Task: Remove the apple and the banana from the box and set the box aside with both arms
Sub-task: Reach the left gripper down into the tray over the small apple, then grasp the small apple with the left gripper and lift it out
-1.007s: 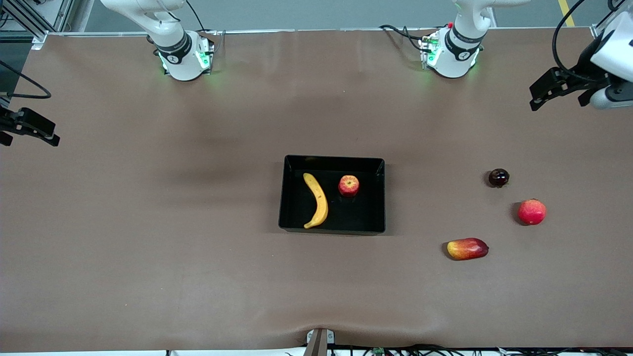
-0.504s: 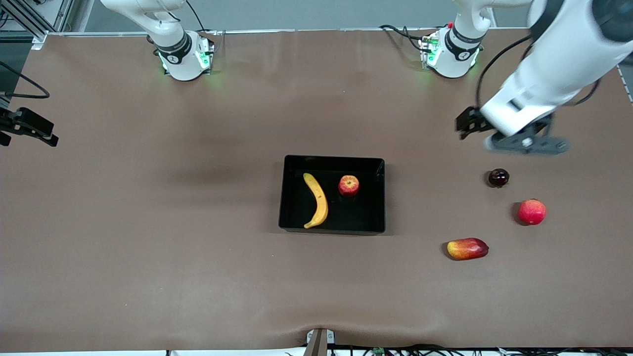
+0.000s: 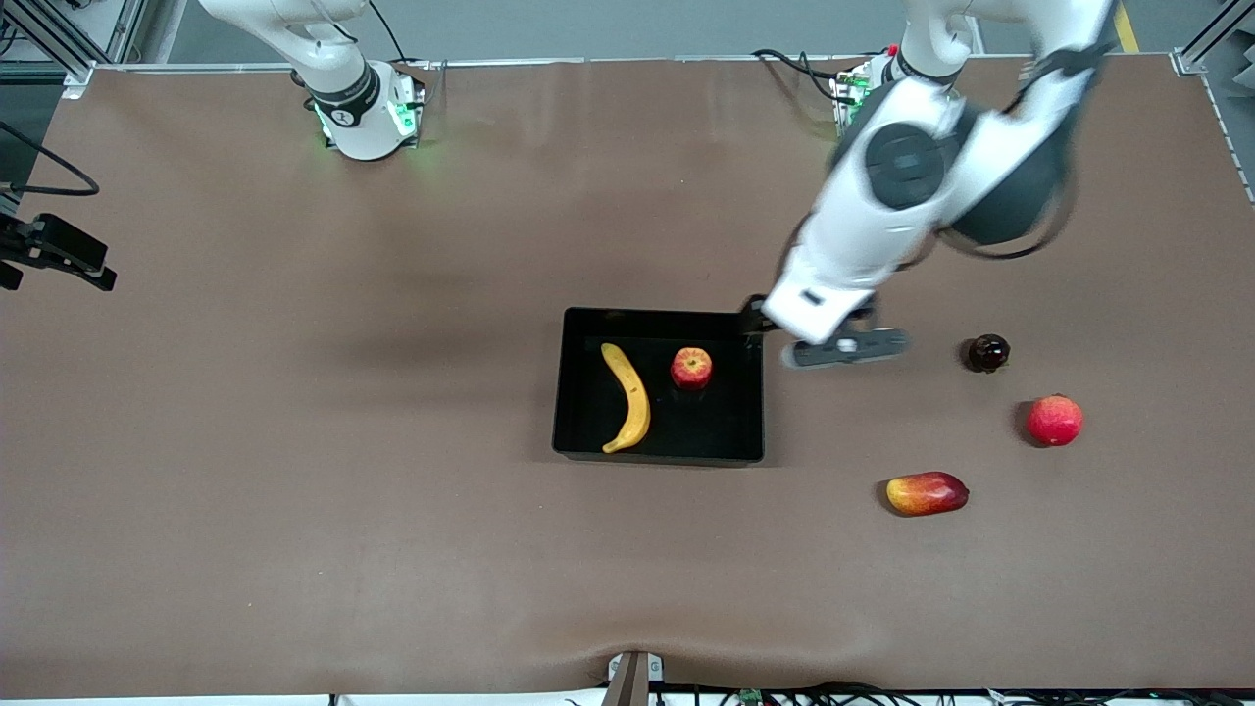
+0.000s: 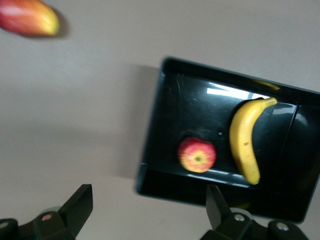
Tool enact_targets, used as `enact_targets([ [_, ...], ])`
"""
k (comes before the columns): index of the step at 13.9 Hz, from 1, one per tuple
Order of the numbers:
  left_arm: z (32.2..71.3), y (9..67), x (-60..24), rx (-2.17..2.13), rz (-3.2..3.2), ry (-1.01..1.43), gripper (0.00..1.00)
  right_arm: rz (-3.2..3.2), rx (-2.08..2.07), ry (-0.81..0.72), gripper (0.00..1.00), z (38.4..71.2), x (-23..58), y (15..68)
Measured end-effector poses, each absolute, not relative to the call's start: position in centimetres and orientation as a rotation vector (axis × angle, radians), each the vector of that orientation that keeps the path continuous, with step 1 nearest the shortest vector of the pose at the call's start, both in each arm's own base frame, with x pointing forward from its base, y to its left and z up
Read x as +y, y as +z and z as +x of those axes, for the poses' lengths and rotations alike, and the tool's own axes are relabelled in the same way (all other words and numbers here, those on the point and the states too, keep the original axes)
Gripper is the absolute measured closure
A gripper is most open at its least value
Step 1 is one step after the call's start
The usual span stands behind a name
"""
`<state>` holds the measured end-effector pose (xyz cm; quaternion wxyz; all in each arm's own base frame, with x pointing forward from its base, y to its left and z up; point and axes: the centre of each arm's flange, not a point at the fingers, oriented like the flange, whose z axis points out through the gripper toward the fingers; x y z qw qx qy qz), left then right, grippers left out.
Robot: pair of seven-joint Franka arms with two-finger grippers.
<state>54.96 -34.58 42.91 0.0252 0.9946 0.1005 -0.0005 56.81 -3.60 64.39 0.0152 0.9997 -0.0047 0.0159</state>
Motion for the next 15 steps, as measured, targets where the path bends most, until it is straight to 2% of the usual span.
enact_targets([
  [6, 52.7, 31.2, -40.8, 0.601, 3.090, -0.050, 0.00, 3.111, -0.015, 0.048, 0.00, 56.8, -3.6, 64.3],
  [12, 52.7, 25.1, -41.6, 0.608, 3.104, -0.056, 0.00, 3.111, -0.014, 0.044, 0.00, 56.9, -3.6, 64.2],
  [13, 52.7, 24.5, -41.6, 0.604, 3.110, -0.060, 0.06, 3.111, -0.013, 0.043, 0.00, 57.0, -3.6, 64.1],
  [15, 53.0, 24.0, -41.9, 0.603, 3.096, -0.051, 0.10, 3.111, -0.013, 0.041, 0.00, 57.0, -3.5, 64.1],
])
